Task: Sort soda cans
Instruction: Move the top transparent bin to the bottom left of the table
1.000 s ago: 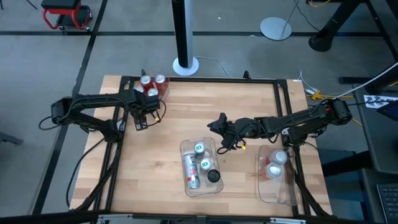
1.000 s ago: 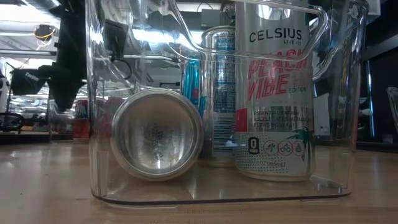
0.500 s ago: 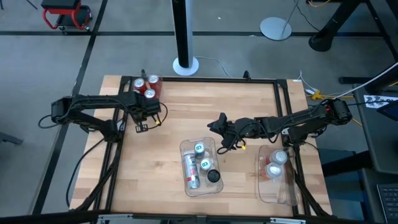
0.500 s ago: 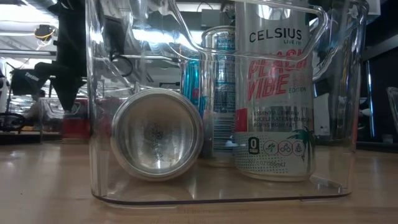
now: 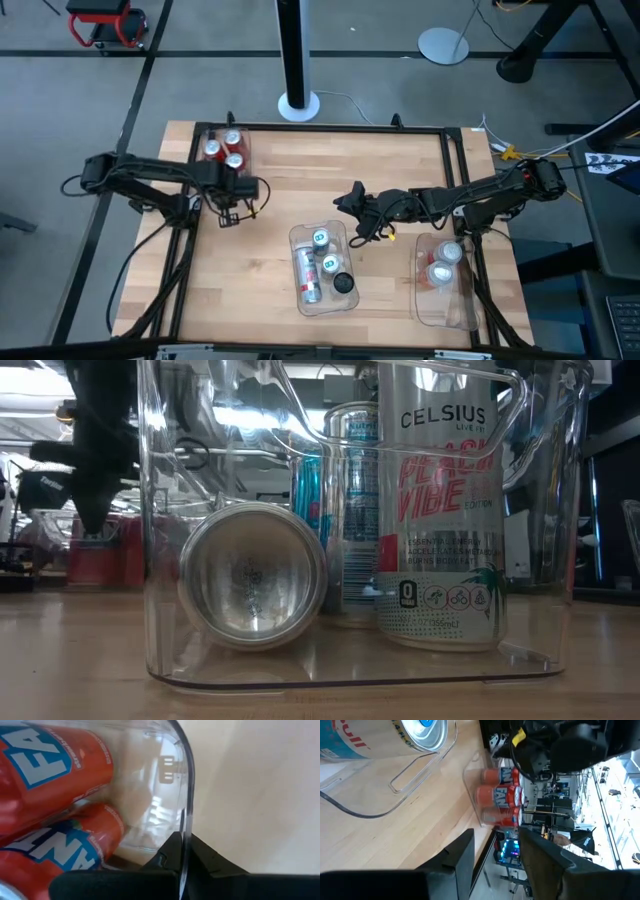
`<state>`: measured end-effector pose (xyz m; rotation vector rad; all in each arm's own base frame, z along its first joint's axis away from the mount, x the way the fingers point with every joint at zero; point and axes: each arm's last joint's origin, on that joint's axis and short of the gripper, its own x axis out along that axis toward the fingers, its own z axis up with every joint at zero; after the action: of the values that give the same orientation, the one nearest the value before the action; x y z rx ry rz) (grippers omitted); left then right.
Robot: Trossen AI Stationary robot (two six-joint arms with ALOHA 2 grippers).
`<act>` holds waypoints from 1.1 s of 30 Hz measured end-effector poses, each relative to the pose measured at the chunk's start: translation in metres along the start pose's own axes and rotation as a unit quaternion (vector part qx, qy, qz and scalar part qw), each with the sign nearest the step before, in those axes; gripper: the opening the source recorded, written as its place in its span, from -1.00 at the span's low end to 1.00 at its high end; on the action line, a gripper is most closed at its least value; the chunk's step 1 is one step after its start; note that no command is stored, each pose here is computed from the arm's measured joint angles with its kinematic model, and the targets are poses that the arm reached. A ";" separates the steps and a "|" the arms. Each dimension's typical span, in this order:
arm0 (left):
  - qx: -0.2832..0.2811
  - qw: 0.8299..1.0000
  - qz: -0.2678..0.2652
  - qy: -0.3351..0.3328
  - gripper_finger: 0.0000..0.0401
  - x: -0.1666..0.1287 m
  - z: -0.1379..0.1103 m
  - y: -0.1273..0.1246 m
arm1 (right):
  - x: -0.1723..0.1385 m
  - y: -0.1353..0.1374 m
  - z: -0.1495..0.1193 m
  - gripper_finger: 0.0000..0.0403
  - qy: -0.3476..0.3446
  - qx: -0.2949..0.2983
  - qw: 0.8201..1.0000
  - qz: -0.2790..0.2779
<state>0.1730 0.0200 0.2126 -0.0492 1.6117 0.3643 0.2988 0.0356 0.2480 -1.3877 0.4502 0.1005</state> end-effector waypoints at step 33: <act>-0.045 0.966 -0.246 -0.062 -0.99 -0.041 -0.052 -0.143 | 0.000 0.000 0.000 -0.23 0.000 0.000 1.000 0.001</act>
<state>0.1617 -0.1366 0.2248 -0.4787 1.4004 0.0515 0.2988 0.0356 0.2478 -1.3880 0.4516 0.1021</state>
